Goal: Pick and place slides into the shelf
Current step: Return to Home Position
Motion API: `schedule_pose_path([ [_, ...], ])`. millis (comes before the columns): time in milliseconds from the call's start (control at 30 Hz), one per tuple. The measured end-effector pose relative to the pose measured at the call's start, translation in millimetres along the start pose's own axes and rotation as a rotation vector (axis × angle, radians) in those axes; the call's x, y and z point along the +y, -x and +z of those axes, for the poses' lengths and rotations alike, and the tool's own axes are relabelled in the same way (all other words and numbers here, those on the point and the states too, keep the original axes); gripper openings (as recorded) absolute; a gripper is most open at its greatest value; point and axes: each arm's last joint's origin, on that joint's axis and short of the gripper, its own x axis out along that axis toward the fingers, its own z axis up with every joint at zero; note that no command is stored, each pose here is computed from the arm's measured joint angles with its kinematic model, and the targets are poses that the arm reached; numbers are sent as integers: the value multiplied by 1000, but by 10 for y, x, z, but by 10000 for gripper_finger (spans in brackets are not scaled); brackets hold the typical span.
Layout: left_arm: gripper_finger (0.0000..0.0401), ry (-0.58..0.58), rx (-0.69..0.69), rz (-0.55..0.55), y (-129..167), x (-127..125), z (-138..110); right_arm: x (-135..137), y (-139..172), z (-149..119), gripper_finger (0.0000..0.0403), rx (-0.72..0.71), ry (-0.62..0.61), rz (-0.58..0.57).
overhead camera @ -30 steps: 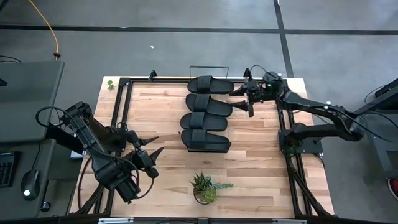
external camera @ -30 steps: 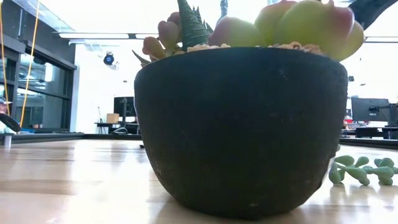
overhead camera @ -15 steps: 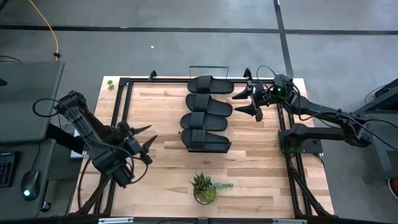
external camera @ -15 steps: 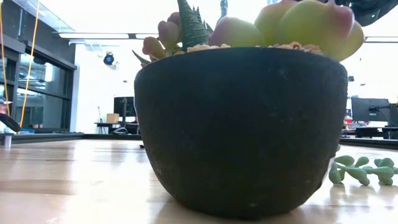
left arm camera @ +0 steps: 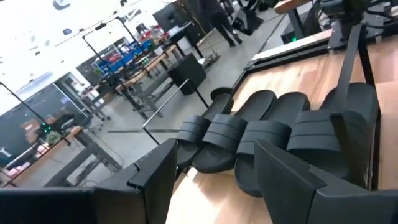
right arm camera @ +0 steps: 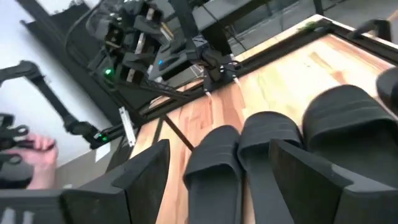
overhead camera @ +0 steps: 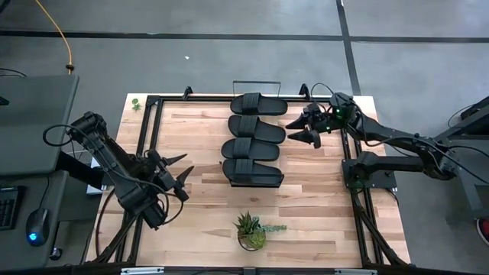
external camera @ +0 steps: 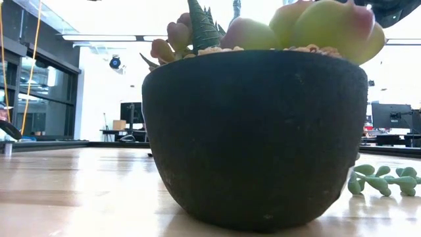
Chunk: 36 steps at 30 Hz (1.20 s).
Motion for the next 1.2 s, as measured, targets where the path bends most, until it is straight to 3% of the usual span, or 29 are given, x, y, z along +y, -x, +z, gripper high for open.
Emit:
schedule_pose_path([
  [300,198,42,-34,11,0,33,15,74,-37,29,264,-23,133,63],
  [667,198,254,-19,-9,18,389,77,81,-37,42,264,-36,190,67],
  [1200,198,337,-72,5,23,501,101,191,-226,108,264,-123,307,179],
])
